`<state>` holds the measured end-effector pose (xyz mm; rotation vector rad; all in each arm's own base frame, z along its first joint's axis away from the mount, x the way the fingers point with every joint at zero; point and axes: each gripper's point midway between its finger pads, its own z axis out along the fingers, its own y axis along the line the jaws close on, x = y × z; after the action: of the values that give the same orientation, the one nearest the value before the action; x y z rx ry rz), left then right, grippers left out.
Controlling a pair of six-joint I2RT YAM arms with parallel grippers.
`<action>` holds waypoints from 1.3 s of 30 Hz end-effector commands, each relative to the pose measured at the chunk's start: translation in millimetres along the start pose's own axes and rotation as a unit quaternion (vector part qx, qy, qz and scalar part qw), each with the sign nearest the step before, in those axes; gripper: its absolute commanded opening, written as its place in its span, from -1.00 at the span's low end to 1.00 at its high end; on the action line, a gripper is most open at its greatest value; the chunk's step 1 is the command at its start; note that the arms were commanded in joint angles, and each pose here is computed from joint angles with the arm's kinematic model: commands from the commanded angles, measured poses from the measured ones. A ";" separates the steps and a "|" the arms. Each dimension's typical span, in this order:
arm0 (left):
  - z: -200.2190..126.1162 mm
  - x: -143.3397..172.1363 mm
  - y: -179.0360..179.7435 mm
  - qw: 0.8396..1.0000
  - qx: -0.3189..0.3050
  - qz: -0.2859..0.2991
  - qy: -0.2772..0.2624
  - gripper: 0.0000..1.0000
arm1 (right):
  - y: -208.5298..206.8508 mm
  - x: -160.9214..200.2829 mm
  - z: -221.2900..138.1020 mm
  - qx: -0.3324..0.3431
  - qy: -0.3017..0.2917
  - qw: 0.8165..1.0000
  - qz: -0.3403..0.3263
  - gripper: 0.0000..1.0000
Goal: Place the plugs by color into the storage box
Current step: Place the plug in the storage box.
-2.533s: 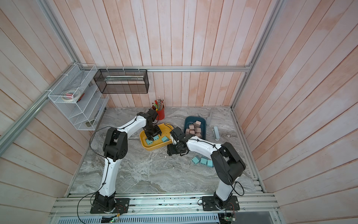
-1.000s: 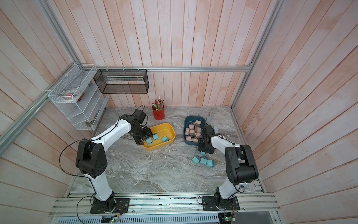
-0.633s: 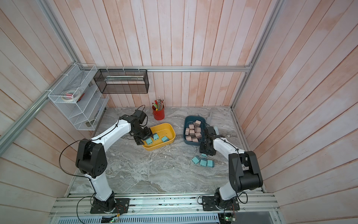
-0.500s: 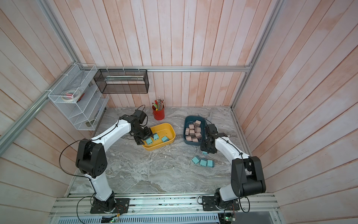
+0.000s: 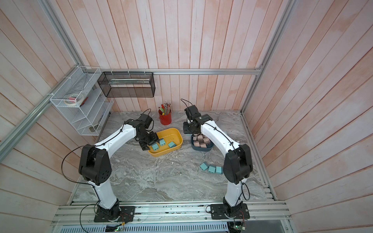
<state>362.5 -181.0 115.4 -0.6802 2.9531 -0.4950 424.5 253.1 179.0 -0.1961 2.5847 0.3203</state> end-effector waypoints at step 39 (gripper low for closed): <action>-27.1 -1.2 35.4 0.999 -0.011 -0.020 -0.022 0.51 | 81.2 39.8 167.5 -0.032 0.048 0.986 -0.154 0.16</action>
<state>338.3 -142.8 129.0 -0.7723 2.9175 -0.4520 458.7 371.4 35.0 -0.6078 2.5741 0.3173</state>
